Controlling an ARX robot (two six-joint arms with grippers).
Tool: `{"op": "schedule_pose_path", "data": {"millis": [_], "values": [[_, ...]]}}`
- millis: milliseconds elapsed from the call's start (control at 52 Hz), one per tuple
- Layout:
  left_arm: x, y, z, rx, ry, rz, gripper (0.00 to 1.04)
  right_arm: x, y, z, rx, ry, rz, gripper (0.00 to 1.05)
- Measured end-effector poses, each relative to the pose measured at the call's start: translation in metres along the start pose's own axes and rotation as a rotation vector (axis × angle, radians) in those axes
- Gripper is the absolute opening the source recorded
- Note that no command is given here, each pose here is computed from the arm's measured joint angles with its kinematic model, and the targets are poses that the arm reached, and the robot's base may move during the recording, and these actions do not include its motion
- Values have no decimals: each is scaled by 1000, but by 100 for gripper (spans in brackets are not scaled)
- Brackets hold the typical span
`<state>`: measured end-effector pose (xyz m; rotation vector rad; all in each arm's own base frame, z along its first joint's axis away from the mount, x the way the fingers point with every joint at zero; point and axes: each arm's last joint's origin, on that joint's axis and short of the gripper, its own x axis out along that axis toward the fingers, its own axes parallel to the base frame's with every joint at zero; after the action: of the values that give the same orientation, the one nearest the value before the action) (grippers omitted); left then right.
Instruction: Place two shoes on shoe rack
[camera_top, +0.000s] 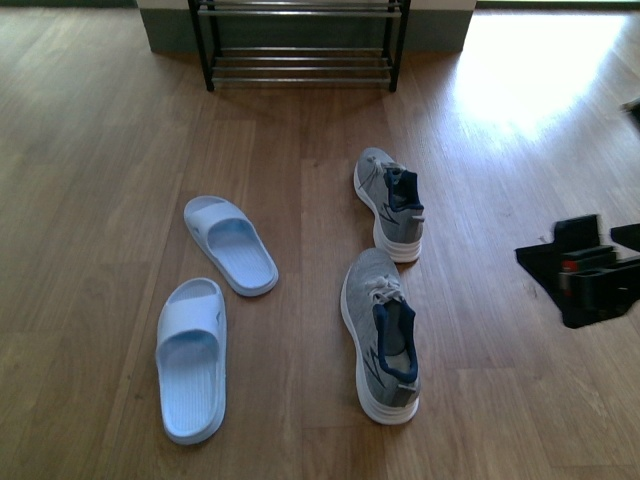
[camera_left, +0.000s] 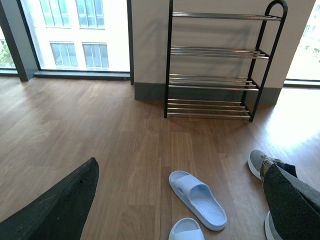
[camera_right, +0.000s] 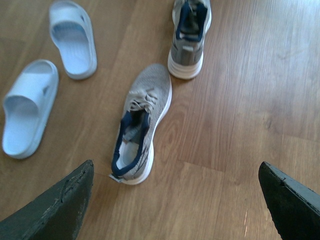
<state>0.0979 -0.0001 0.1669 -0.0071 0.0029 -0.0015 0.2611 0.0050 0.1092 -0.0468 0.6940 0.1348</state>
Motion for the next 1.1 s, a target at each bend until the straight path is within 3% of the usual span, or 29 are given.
{"op": "schedule_pose_path", "data": {"millis": [520,789,1097], "values": [[0,0,0,0,0,0,95,144,7,-43,124,291,-252,96],[0,0,0,0,0,0,95,191,24,-67,139,449,-181,96],[0,0,0,0,0,0,95,211,39,-82,119,509,-90,96]]}}
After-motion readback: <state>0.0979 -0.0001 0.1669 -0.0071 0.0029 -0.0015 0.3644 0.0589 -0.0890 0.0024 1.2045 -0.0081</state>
